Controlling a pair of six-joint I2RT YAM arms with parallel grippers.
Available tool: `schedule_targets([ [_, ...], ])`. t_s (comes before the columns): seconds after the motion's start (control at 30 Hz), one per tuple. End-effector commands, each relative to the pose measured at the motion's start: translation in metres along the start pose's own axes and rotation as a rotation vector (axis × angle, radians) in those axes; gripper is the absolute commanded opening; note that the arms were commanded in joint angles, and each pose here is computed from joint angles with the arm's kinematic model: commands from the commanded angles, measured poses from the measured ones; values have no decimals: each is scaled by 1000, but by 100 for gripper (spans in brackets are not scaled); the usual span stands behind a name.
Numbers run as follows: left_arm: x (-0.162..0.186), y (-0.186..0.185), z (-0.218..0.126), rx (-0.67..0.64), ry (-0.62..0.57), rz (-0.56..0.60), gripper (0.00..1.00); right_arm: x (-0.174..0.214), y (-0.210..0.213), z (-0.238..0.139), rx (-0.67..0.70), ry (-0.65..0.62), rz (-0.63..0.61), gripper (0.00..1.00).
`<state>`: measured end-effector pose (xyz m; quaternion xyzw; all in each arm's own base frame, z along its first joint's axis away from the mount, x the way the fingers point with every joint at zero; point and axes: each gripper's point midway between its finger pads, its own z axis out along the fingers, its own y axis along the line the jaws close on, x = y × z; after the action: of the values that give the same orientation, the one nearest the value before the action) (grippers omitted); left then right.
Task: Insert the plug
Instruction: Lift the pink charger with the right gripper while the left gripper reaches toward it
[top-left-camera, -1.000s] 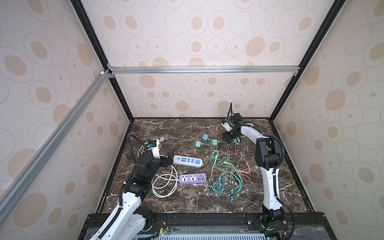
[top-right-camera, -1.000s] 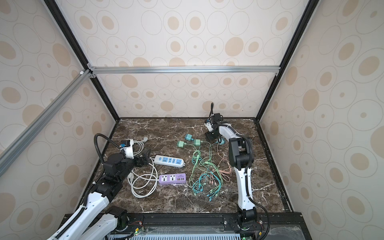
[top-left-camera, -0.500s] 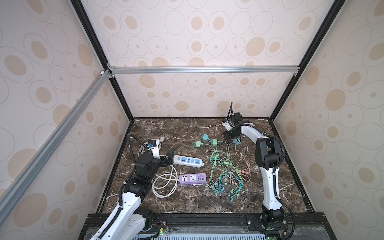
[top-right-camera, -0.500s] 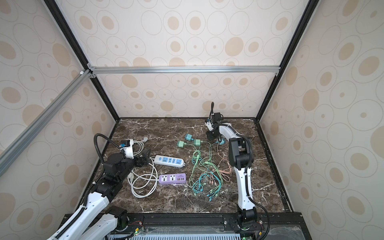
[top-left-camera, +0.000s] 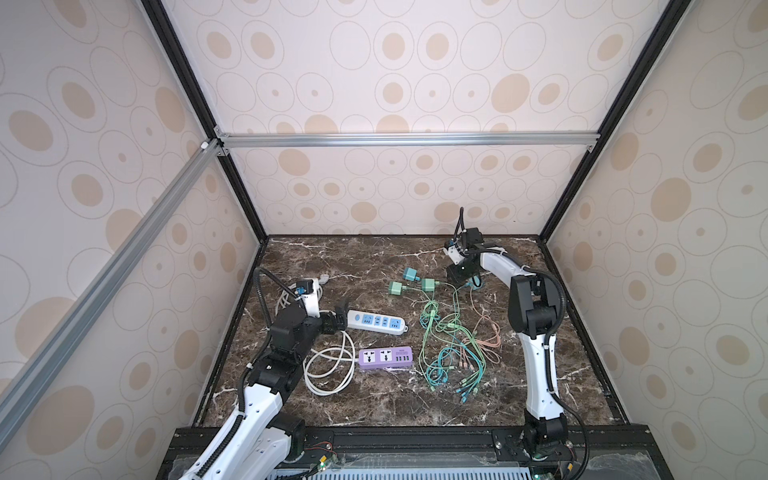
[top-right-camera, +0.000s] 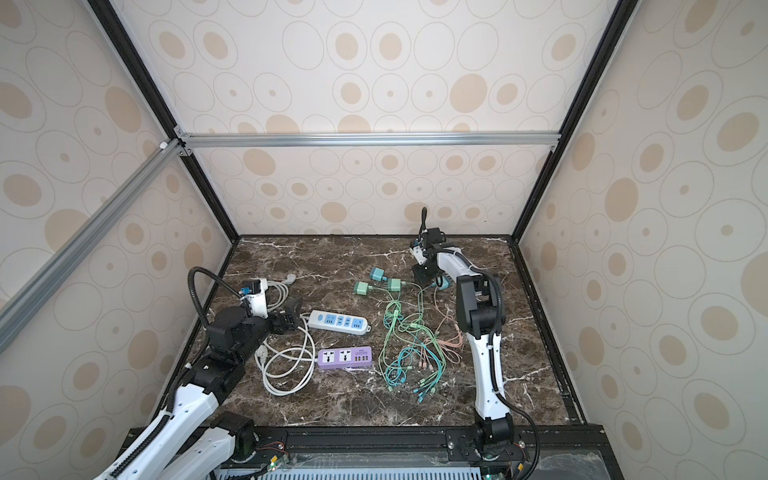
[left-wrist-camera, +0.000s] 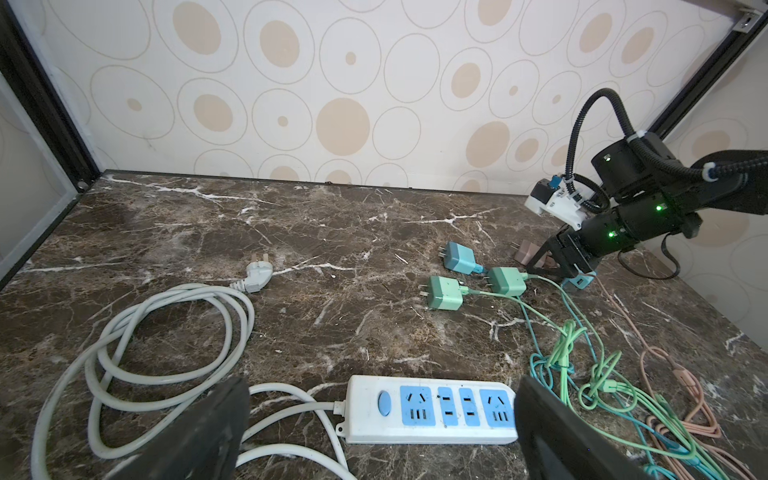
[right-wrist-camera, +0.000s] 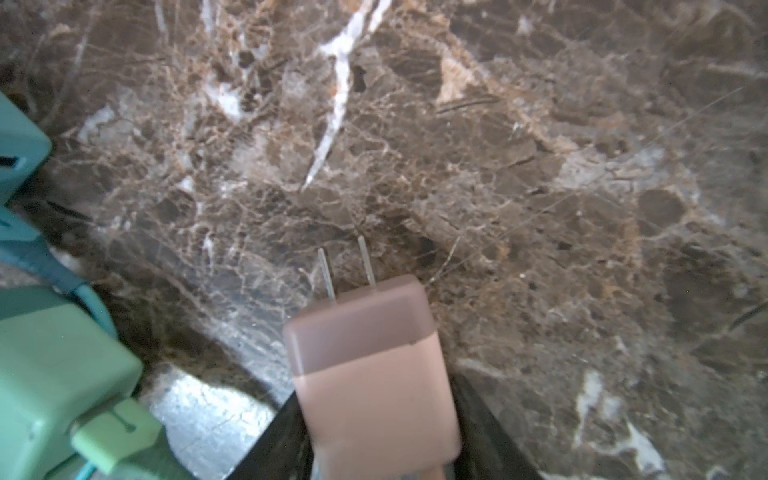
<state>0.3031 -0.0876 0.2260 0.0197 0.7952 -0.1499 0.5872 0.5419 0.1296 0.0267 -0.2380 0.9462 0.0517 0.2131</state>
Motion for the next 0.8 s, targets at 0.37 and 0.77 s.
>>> schedule_targets([
  [0.37, -12, -10, 5, 31, 31, -42, 99, -20, -3, -58, 67, -125, 6, 34],
  [0.77, -14, -16, 6, 60, 37, -74, 99, -50, 3, -196, 170, -407, 2, 30],
])
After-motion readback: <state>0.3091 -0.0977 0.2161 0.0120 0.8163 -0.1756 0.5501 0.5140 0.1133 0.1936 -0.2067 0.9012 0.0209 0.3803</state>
